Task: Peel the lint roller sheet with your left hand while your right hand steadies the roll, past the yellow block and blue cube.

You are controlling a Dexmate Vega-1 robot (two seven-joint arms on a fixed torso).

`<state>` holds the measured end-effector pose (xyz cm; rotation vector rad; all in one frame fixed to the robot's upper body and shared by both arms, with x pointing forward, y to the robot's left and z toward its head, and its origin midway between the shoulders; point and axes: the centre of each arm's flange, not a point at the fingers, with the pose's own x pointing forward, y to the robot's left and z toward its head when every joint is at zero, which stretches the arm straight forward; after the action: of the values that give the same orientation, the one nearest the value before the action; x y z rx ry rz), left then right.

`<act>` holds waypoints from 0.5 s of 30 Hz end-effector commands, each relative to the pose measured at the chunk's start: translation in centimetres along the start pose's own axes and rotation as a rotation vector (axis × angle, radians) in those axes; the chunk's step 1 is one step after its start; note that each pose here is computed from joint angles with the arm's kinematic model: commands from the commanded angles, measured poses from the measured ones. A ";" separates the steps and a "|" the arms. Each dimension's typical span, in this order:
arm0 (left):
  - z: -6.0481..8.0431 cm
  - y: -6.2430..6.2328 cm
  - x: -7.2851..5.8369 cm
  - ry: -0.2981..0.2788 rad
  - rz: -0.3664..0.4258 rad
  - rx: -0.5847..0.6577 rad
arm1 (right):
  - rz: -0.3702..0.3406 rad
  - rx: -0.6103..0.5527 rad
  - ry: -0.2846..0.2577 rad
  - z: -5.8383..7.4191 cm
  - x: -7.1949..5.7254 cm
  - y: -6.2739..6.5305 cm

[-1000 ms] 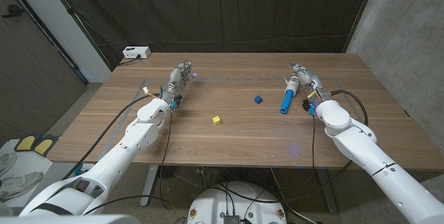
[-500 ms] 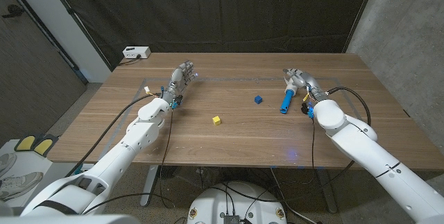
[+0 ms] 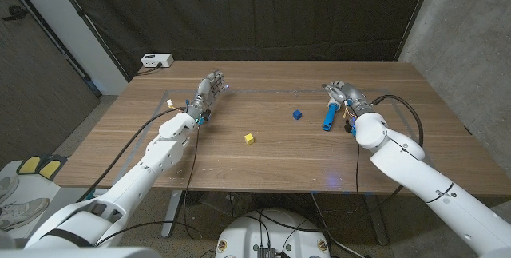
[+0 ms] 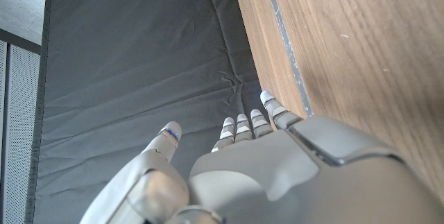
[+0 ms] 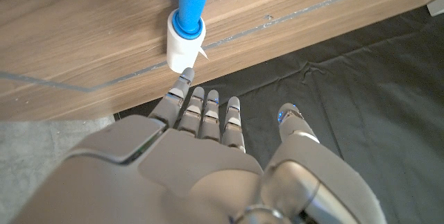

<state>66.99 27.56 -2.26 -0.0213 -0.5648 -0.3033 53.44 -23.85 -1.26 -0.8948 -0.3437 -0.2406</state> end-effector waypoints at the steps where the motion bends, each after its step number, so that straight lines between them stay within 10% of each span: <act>1: -0.1 0.0 0.3 0.005 -0.017 -0.003 | -0.029 -0.203 0.113 1.4 -1.2 0.5; 15: 0.0 0.2 0.7 0.003 -0.023 0.000 | -0.082 -0.369 0.226 3.0 -1.7 2.0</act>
<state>67.39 27.53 -2.08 -0.0156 -0.5603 -0.3186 52.46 -21.53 -1.61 -1.1077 -0.2022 -0.3870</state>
